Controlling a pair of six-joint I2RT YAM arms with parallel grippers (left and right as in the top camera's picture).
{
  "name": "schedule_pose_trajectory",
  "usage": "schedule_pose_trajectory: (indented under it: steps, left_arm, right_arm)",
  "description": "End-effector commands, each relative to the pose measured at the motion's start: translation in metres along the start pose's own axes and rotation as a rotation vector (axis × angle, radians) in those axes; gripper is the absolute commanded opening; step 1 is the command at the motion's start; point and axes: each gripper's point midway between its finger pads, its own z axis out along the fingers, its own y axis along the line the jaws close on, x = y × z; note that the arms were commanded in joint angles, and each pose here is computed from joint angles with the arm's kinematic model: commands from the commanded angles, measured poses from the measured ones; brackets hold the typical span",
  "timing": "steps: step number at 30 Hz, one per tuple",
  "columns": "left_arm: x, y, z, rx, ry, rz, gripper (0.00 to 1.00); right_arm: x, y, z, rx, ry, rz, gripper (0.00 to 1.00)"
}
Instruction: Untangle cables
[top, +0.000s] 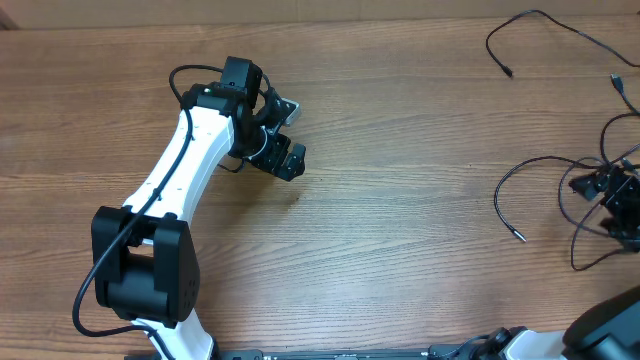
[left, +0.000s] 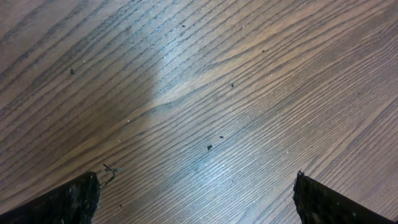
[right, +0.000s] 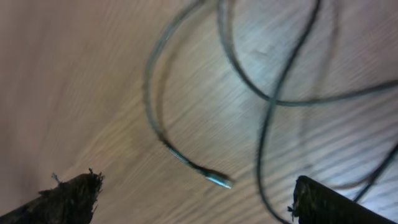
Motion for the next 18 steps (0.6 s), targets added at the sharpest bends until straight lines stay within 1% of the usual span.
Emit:
schedule_pose_trajectory:
  steps: [1,5,8,11,15,18]
  left_arm:
    - [0.0,-0.004,0.005,0.005,0.01,0.006,1.0]
    - [0.0,-0.004,0.005,0.005,0.01,0.006,1.0]
    - [0.0,-0.004,0.005,0.005,0.01,0.006,0.99]
    - [0.0,-0.004,0.005,0.005,0.01,0.006,1.0]
    - [0.0,-0.004,0.005,0.005,0.01,0.006,1.0]
    - [0.0,-0.004,0.005,0.005,0.01,0.006,0.99]
  right_arm:
    - [-0.02,0.049,-0.05,-0.115,-0.177,-0.168,1.0]
    - [-0.018,0.076,-0.076,-0.123,-0.257,-0.258,1.0]
    - [-0.005,0.115,-0.094,-0.154,-0.313,-0.384,1.0]
    - [0.014,0.156,-0.101,-0.206,-0.333,-0.522,1.0]
    - [0.043,0.201,-0.096,-0.293,-0.293,-0.663,1.0]
    - [0.074,0.234,-0.083,-0.365,-0.21,-0.774,1.0]
